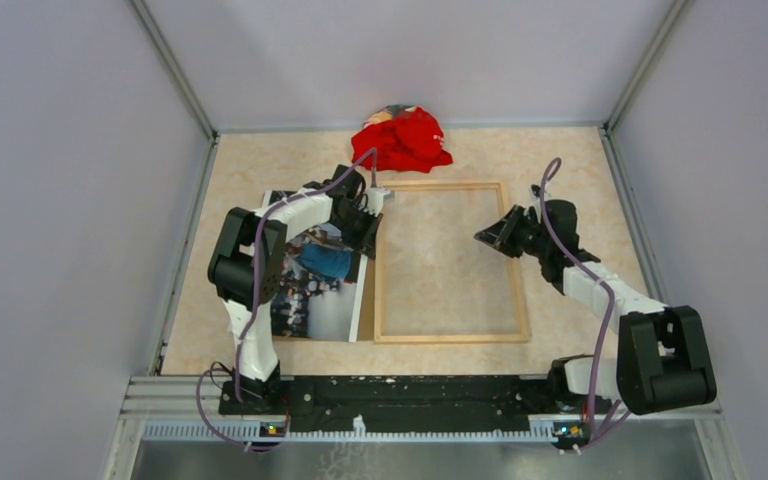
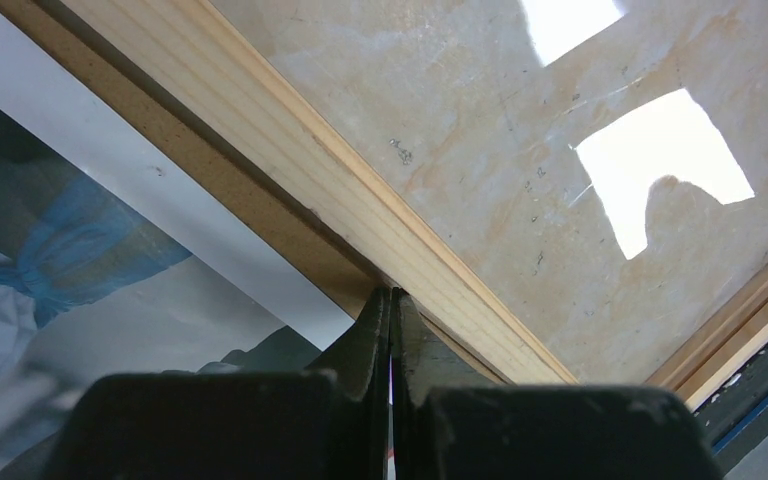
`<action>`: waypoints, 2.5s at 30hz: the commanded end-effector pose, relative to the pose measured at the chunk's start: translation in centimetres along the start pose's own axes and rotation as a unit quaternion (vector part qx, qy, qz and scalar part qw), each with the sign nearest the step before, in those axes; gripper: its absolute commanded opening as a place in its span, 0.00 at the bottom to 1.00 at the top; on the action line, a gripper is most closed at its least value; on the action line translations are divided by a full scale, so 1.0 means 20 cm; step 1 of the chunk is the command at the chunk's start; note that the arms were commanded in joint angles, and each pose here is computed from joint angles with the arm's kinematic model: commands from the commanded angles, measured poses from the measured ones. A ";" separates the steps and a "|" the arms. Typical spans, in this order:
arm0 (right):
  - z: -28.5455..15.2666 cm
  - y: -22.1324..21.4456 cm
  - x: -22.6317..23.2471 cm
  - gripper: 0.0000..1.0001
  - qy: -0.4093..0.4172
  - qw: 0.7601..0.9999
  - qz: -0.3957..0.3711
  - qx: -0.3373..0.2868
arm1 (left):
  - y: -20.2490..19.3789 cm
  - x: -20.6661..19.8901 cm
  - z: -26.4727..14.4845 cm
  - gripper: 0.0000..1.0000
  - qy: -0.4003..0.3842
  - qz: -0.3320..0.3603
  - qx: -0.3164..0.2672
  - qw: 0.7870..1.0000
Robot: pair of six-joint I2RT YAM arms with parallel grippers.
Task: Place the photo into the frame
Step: Place the photo frame item in the photo frame.
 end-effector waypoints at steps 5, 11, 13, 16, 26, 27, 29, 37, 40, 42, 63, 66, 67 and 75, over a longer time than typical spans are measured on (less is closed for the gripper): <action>0.03 0.02 -0.08 0.42 -0.060 0.998 -0.029 0.019 | 0.04 -0.01 0.03 0.00 -0.001 0.016 -0.011 1.000; 0.04 0.03 -0.12 0.70 -0.081 0.995 -0.049 0.027 | 0.03 -0.01 0.03 0.00 0.000 0.017 -0.010 1.000; 0.04 0.04 -0.12 0.74 -0.089 0.994 -0.058 0.025 | 0.03 -0.01 0.03 0.00 0.001 0.017 -0.010 1.000; 0.04 0.06 -0.14 0.78 -0.108 0.991 -0.065 0.032 | 0.03 -0.01 0.02 0.00 0.002 0.018 -0.011 1.000; 0.05 0.08 -0.19 0.79 -0.141 0.986 -0.076 0.034 | 0.03 -0.01 0.03 0.00 0.001 0.018 -0.009 1.000; 0.05 0.08 -0.20 0.79 -0.145 0.986 -0.077 0.035 | 0.03 -0.01 0.03 0.00 0.000 0.017 -0.008 1.000; 0.05 0.10 -0.20 0.79 -0.147 0.985 -0.080 0.032 | 0.03 -0.01 0.03 0.00 0.000 0.017 -0.008 1.000; 0.06 0.09 -0.25 0.82 -0.177 0.980 -0.082 0.042 | 0.03 -0.01 0.03 0.00 -0.001 0.016 -0.007 1.000; 0.05 0.08 -0.26 0.84 -0.185 0.978 -0.082 0.042 | 0.03 -0.01 0.03 0.00 -0.003 0.016 -0.008 1.000; 0.05 0.08 -0.26 0.85 -0.188 0.978 -0.082 0.042 | 0.03 -0.01 0.03 0.00 -0.004 0.017 -0.009 1.000; 0.04 0.08 -0.32 0.99 -0.229 0.970 -0.074 0.040 | 0.03 -0.01 0.03 0.00 -0.001 0.018 -0.006 1.000; 0.02 0.11 -0.32 0.99 -0.237 0.968 -0.076 0.033 | 0.03 -0.01 0.03 0.00 -0.001 0.019 -0.006 1.000; 0.02 0.11 -0.31 0.99 -0.238 0.968 -0.077 0.030 | 0.03 -0.01 0.03 0.00 -0.002 0.019 -0.005 1.000; 0.03 0.10 -0.31 0.99 -0.231 0.969 -0.076 0.034 | 0.03 0.00 0.03 0.00 -0.001 0.019 -0.005 1.000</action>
Point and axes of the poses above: each gripper's point midway between its finger pads, its own z axis out along the fingers, its own x axis along the line the jaws close on, y = z × x, the point moved 4 cm from there along -z, back along the fingers, and after that the axes turned 10 degrees about -z, right-handed, at the moved point
